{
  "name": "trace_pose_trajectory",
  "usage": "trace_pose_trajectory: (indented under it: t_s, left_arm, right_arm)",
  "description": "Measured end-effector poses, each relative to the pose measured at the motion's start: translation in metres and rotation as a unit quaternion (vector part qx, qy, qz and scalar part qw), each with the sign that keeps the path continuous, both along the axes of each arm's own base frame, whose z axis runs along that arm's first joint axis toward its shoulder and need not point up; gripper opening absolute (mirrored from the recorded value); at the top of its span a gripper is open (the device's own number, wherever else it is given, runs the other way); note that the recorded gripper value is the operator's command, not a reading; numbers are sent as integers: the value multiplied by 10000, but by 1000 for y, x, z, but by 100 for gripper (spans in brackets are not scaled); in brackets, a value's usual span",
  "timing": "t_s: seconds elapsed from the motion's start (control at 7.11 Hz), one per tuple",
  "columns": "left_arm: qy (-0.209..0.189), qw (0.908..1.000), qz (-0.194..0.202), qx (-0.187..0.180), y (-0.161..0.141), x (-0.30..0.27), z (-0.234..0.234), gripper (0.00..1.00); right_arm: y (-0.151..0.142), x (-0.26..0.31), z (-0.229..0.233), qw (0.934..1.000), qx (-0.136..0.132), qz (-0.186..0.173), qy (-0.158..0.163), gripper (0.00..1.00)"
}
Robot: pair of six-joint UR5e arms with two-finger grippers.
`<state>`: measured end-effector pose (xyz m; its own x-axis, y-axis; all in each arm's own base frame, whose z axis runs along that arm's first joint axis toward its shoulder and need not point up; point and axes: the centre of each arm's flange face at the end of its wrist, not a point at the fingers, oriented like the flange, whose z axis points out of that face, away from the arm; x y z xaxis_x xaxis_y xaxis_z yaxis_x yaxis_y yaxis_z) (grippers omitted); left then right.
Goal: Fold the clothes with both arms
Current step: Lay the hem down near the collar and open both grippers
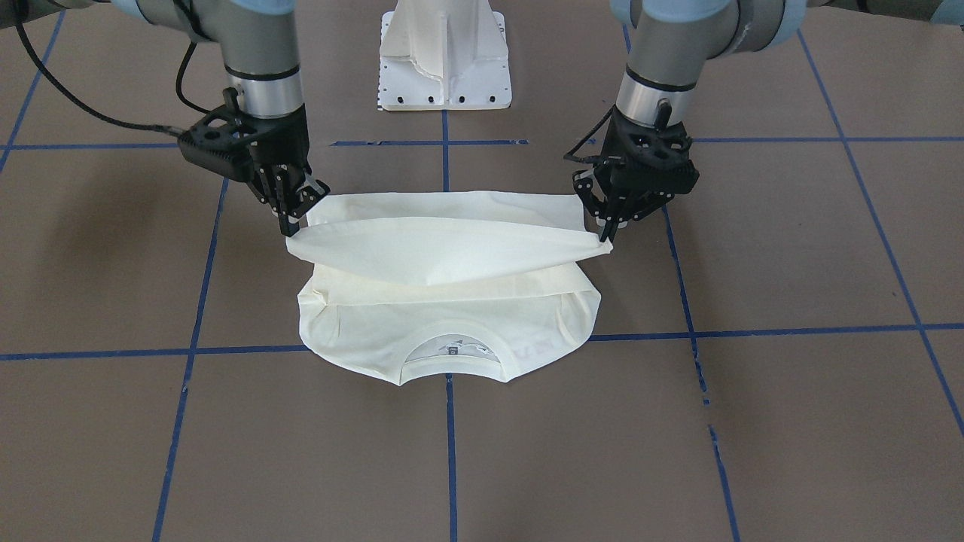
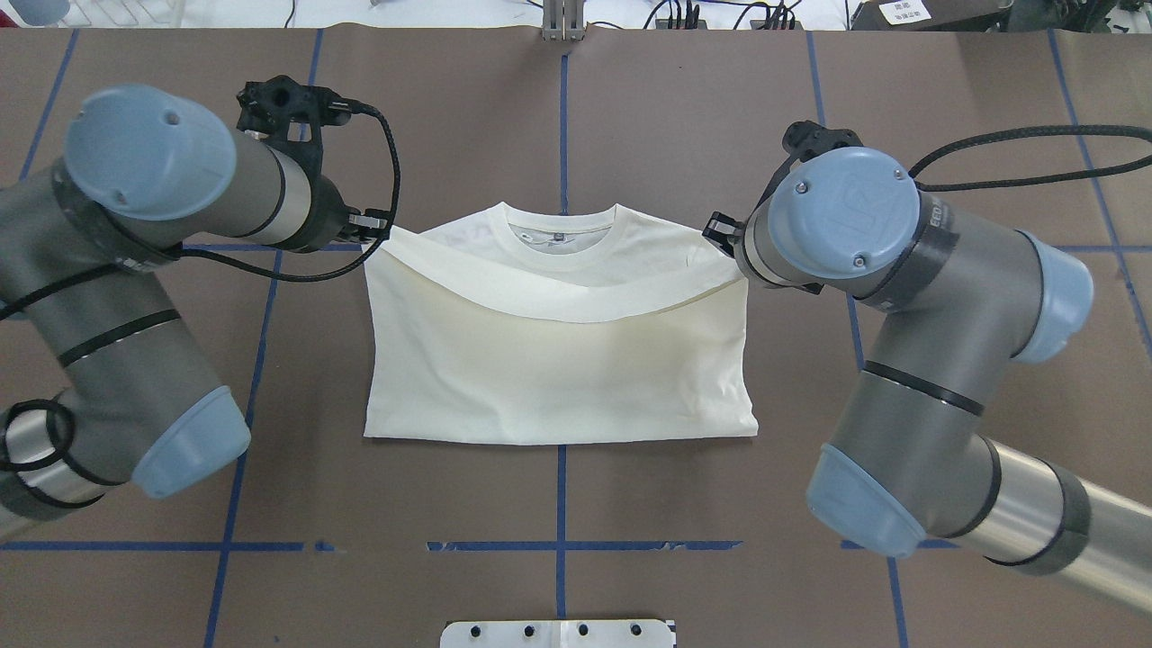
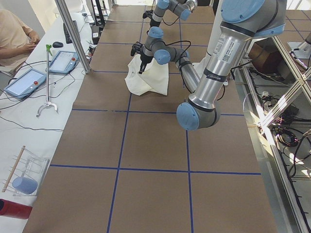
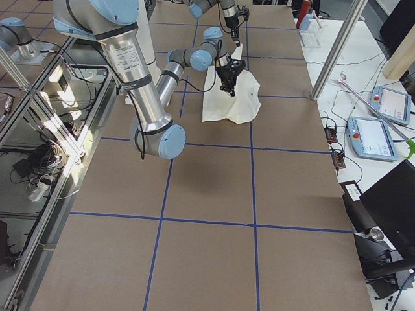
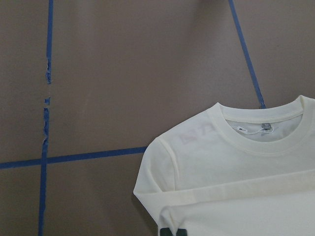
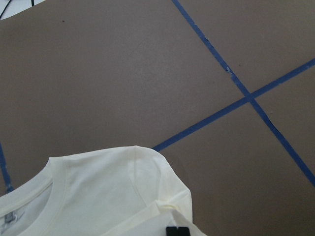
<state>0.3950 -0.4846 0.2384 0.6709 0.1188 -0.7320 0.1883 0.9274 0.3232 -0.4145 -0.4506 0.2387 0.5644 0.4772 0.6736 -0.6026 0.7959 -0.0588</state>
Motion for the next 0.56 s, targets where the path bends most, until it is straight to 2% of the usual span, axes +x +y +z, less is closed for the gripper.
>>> trace_pose_trajectory:
  t_s: [0.28, 0.56]
  left_arm:
    - [-81, 10000, -4, -51, -40, 49, 46, 0]
    - [-114, 9999, 11, -71, -58, 73, 81, 0]
  right_arm:
    - [-41, -30, 44, 9999, 81, -31, 140, 0]
    - [-65, -53, 70, 9997, 47, -35, 241, 0]
